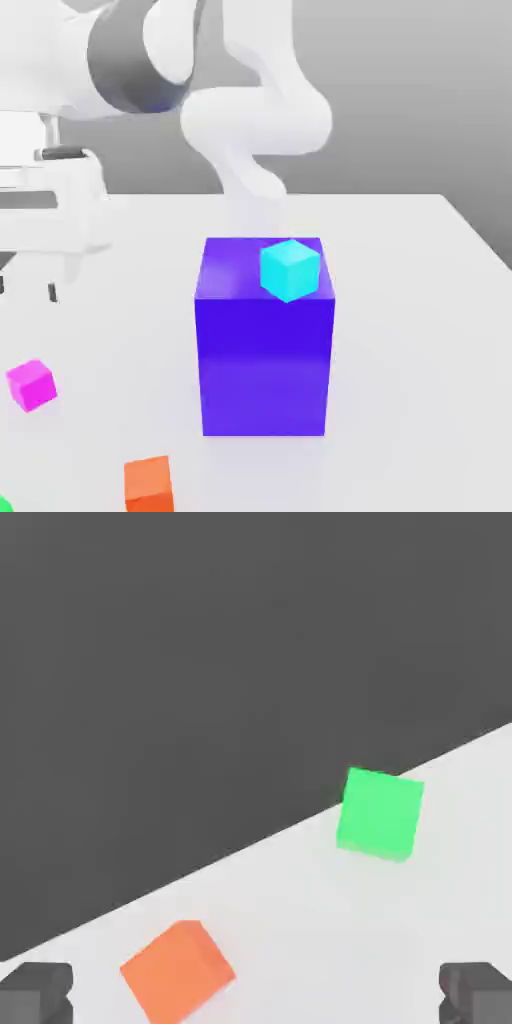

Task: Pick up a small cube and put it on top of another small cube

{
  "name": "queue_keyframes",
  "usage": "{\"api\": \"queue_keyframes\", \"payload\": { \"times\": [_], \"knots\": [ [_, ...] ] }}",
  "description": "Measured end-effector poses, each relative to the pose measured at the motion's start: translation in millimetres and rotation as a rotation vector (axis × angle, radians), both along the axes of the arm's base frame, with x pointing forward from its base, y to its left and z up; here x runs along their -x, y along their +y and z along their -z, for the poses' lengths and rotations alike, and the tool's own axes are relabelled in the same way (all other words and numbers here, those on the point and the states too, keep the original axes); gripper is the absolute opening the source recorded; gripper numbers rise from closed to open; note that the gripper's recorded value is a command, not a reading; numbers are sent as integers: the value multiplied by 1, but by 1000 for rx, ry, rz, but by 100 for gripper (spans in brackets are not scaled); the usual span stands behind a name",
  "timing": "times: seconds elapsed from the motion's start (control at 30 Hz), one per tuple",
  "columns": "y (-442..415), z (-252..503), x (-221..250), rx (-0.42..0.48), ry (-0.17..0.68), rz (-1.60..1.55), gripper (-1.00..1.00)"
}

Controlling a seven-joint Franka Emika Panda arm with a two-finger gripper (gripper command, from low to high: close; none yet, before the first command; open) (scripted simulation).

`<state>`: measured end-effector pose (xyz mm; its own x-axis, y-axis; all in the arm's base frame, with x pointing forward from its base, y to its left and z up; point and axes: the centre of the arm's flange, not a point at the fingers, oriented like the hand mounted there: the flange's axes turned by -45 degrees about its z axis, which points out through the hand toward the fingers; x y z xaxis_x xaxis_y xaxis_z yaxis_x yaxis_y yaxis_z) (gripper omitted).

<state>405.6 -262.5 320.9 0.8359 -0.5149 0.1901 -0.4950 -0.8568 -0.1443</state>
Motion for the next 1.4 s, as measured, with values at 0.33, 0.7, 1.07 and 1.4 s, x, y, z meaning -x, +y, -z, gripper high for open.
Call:
{"api": "queue_keyframes", "payload": {
  "times": [0.33,0.7,1.07,1.4],
  "knots": [
    [-67,144,99,7,236,201,0],
    [-67,195,102,3,242,206,-100],
    [-71,120,61,12,239,133,-100],
    [-47,85,-86,42,234,-134,-100]
  ]
}}
